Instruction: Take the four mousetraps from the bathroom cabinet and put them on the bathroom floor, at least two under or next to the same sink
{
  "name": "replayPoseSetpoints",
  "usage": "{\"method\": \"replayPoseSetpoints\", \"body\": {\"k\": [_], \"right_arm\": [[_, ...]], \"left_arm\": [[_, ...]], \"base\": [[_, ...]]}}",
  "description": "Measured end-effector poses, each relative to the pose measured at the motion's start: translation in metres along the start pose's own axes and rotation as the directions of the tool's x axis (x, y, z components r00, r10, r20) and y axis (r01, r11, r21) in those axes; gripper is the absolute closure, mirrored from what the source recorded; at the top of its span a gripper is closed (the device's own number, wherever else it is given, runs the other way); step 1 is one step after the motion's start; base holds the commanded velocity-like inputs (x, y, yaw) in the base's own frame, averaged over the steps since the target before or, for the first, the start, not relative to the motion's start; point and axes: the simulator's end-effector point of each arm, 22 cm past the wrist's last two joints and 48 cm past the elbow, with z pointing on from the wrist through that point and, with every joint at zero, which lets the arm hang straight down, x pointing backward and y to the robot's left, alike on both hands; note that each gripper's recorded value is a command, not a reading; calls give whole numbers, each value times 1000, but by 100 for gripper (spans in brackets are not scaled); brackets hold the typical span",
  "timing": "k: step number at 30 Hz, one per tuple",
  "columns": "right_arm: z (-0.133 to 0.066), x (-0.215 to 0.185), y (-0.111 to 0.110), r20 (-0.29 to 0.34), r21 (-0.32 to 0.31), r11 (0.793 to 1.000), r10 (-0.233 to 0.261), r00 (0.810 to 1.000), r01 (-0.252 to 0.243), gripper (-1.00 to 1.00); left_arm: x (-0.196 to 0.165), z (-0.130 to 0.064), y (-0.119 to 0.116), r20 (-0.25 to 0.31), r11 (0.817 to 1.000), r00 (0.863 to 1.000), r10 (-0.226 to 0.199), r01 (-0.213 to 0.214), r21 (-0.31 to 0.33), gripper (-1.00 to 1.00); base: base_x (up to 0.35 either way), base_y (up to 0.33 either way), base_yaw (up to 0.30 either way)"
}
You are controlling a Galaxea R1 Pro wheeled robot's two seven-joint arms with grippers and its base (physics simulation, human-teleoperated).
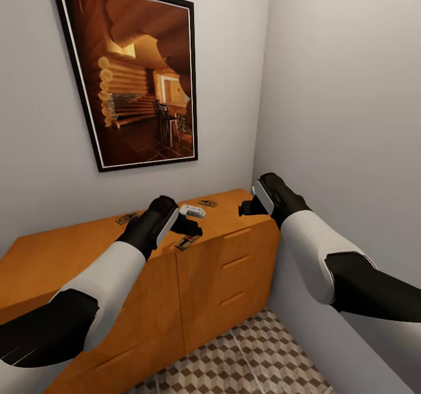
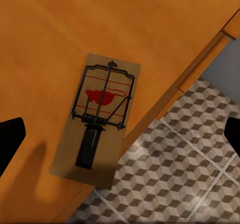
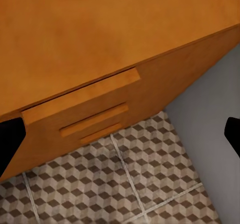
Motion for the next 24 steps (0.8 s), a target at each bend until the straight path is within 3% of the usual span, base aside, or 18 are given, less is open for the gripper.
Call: {"method": "replayPoseSetpoints", "body": {"k": [24], "right_arm": [[0, 1, 0, -2, 0, 1000, 0, 1000, 0, -100]], "left_arm": [[5, 3, 3, -15, 1000, 1000, -5, 5, -3, -100]], "base": [[0, 0, 0]]}}
